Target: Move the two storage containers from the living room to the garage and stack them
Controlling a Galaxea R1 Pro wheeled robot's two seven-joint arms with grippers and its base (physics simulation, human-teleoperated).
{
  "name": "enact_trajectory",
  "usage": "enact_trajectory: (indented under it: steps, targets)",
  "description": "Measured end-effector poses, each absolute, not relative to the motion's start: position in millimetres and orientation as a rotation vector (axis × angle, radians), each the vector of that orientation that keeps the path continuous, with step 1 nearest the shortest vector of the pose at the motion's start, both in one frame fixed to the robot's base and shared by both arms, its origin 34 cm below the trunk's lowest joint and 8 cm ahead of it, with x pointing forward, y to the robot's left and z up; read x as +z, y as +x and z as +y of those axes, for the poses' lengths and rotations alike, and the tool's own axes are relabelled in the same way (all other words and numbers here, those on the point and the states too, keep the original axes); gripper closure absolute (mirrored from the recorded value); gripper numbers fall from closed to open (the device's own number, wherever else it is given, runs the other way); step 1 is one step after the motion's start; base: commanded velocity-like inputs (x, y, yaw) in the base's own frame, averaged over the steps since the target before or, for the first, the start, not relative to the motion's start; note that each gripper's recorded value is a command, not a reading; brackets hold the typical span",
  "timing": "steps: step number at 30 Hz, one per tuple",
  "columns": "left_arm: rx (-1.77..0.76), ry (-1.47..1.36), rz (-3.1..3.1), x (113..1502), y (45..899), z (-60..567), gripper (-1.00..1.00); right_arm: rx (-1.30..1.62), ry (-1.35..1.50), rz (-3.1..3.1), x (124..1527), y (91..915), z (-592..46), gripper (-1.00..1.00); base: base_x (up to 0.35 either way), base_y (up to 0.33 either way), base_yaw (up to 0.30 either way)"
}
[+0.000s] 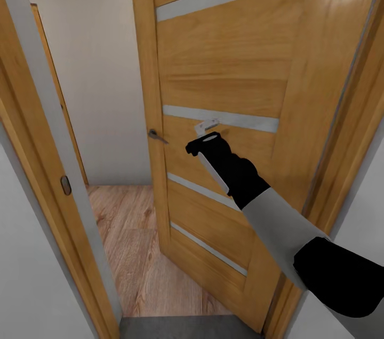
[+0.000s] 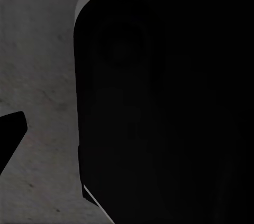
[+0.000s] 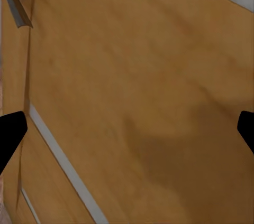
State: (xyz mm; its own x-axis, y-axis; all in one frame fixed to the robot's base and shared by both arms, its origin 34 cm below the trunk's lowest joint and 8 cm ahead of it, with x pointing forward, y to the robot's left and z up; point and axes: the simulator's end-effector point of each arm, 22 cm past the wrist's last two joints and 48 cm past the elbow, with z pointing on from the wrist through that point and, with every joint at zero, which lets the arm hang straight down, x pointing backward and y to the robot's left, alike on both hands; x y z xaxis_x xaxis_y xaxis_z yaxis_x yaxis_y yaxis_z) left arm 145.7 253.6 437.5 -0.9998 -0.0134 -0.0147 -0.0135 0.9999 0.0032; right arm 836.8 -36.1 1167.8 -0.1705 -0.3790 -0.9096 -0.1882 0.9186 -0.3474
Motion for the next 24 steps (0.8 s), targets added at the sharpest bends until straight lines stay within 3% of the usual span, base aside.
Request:
enact_trajectory:
  steps: [24]
  targets:
    - [0.006, -0.029, 3.125, 438, 147, 255, -1.00, -0.157, -0.448, 1.756, 1158, 837, -28, -1.00, 0.000, 0.000, 0.000]
